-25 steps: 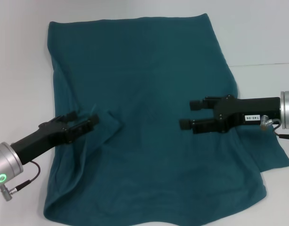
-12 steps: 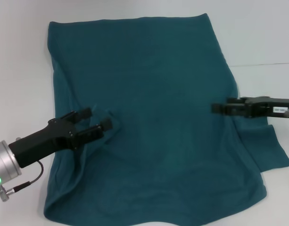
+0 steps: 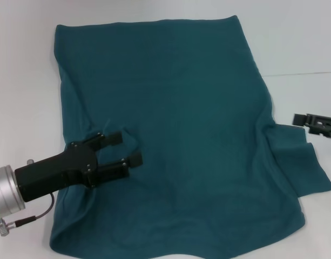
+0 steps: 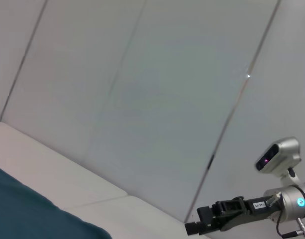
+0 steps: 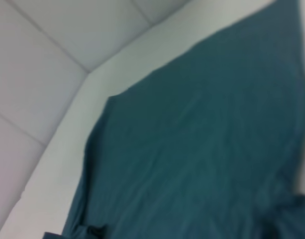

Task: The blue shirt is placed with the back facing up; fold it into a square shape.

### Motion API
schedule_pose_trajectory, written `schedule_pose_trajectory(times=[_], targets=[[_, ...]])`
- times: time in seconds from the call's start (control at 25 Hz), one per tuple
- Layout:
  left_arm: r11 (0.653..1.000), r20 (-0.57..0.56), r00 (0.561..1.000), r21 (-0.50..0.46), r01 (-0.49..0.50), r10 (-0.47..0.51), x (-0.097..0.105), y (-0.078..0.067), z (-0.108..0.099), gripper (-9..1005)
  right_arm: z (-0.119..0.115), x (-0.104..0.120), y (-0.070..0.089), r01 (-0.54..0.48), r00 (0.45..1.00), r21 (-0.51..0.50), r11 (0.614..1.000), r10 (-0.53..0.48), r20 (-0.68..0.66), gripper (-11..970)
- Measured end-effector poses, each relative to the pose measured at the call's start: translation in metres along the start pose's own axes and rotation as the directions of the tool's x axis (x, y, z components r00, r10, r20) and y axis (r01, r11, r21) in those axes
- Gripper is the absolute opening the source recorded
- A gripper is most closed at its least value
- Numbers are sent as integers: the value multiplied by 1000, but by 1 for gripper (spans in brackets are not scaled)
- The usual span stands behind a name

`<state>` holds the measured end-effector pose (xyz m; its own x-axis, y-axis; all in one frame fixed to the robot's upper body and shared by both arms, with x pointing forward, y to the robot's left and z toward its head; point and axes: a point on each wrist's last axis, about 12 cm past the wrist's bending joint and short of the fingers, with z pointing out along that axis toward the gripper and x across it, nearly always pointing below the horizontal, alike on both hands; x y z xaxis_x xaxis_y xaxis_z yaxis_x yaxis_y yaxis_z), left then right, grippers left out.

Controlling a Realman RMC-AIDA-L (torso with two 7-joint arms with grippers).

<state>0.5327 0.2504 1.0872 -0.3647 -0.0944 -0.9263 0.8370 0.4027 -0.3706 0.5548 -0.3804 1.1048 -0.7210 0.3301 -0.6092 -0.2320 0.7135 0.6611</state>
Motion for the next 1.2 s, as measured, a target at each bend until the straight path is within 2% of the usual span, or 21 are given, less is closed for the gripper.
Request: schedule_pose_trajectory(times=[0.28, 0.52, 0.8, 1.2], targets=[[1000, -24, 1000, 26, -5, 5, 1, -2, 4, 922, -25, 18, -18, -137, 990, 58, 989, 135, 36, 881], [999, -55, 998, 33, -2, 4, 5, -3, 7, 922, -32, 29, -27, -200, 978, 84, 976, 194, 81, 880], [1000, -63, 998, 30, 6, -4, 8, -4, 6, 922, -20, 31, -30, -199, 976, 135, 971, 184, 119, 881], [1000, -62, 998, 28, 9, -7, 9, -4, 6, 922, 6, 34, -32, -189, 980, 174, 967, 174, 94, 882]])
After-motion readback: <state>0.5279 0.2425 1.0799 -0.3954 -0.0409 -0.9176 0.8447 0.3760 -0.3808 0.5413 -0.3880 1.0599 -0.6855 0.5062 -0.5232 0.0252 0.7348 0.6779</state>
